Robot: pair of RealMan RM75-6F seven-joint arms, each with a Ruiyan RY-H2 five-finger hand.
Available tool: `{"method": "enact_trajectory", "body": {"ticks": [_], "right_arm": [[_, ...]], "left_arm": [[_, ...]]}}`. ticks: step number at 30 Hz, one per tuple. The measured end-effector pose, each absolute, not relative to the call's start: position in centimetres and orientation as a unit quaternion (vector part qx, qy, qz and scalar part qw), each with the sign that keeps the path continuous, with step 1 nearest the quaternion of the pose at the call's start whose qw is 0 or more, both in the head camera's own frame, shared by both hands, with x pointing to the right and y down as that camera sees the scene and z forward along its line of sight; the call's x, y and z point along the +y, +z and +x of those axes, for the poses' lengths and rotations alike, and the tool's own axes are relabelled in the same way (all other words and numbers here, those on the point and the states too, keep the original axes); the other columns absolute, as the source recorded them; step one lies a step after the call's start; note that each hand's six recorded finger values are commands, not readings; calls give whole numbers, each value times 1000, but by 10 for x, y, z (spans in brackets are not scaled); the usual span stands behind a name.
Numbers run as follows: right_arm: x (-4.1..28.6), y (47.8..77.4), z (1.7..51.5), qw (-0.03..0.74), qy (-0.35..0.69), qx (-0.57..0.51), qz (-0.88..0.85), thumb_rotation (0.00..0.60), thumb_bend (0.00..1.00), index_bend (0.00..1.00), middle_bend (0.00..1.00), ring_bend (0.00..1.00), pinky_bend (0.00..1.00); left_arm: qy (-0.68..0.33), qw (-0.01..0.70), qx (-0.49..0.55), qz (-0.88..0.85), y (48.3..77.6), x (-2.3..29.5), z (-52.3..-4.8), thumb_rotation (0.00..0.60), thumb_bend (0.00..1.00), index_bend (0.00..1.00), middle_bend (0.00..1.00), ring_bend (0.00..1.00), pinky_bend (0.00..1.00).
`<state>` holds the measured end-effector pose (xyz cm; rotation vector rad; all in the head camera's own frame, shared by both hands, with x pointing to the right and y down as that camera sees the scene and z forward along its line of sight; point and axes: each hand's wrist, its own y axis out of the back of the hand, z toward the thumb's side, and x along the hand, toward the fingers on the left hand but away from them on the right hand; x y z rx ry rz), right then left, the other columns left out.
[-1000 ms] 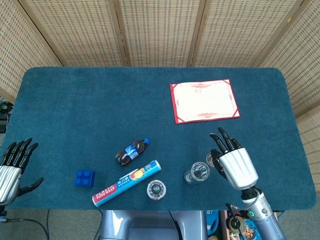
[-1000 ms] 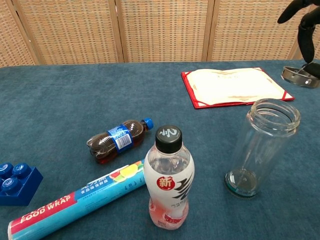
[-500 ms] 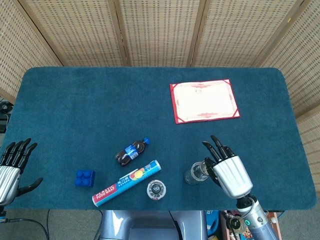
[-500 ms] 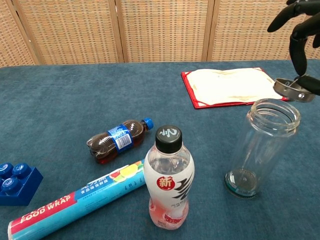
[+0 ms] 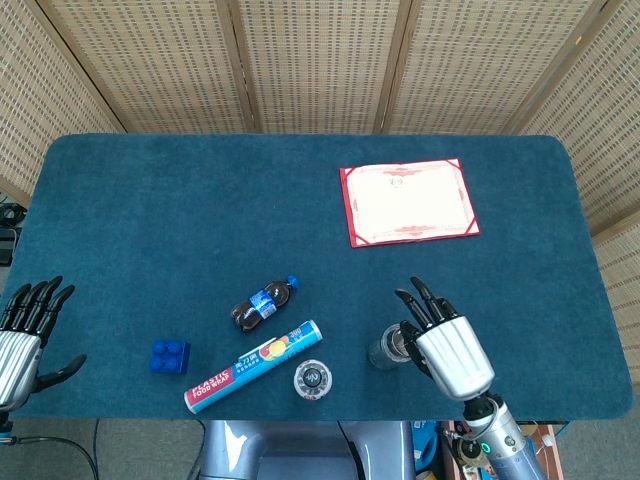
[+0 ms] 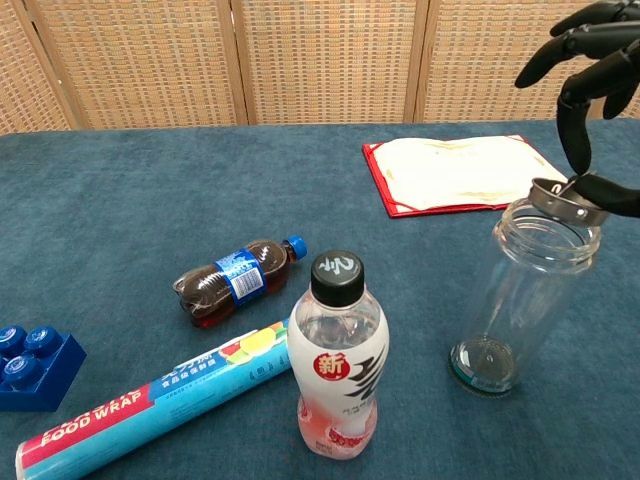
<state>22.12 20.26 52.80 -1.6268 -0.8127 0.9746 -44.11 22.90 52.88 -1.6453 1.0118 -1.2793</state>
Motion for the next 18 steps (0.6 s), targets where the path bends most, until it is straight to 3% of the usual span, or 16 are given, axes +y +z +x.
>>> {"method": "enact_trajectory", "body": {"ticks": [18], "right_arm": [[205,534,213,510,402,-336,-683,600,533,642,271,119,430]], "left_arm": [[-504,401,402,-650,528,230,-441,600,209,0,0,0,0]]}}
